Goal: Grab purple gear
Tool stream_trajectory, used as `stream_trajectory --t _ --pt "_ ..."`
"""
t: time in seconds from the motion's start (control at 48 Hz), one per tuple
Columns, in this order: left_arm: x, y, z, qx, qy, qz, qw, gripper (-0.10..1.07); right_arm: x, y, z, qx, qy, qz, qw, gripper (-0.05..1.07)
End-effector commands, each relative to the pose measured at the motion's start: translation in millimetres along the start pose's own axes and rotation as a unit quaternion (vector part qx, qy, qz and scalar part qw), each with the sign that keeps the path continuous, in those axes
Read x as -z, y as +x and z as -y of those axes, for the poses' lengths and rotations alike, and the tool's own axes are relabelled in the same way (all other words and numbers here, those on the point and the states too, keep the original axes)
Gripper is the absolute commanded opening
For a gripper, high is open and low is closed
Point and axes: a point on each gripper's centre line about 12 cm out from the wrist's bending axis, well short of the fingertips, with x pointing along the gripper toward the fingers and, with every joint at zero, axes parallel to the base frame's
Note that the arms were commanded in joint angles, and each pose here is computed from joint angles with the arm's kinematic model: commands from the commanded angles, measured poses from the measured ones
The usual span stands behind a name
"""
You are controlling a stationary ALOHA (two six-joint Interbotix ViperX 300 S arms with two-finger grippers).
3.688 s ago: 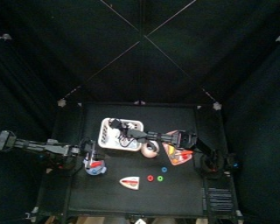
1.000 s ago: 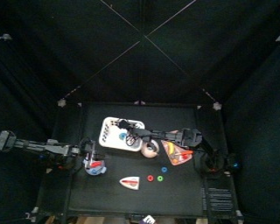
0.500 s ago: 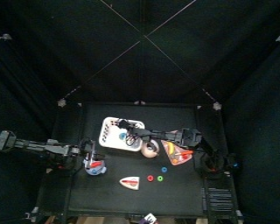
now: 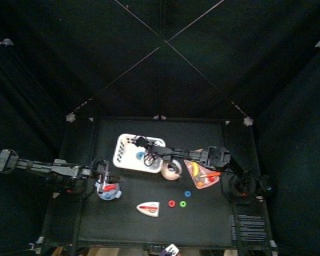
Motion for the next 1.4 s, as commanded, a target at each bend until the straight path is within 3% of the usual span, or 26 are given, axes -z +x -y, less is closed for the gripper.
stream_trajectory --t 0.0,0.188,0.979,1.375 --pt "-6.4 0.6 0.2 0.000 0.000 0.010 0.9999 -0.03 -4.3 -1.1 12.4 0.005 0.012 0.000 0.9999 0.77" --pt "-5.9 0.9 0.2 0.000 0.000 0.008 1.0000 -0.03 -9.2 -13.4 10.7 0.001 0.015 0.012 0.9998 0.70" --pt "-5.6 0.6 0.1 0.000 -0.001 0.008 1.0000 -0.03 -26.3 -75.2 7.3 0.013 0.004 0.055 0.9984 0.70" --pt "-4.6 0.8 -1.2 -0.003 -0.001 0.006 1.0000 -0.03 -31.3 -84.9 -1.1 0.006 -0.004 0.067 0.9977 0.70"
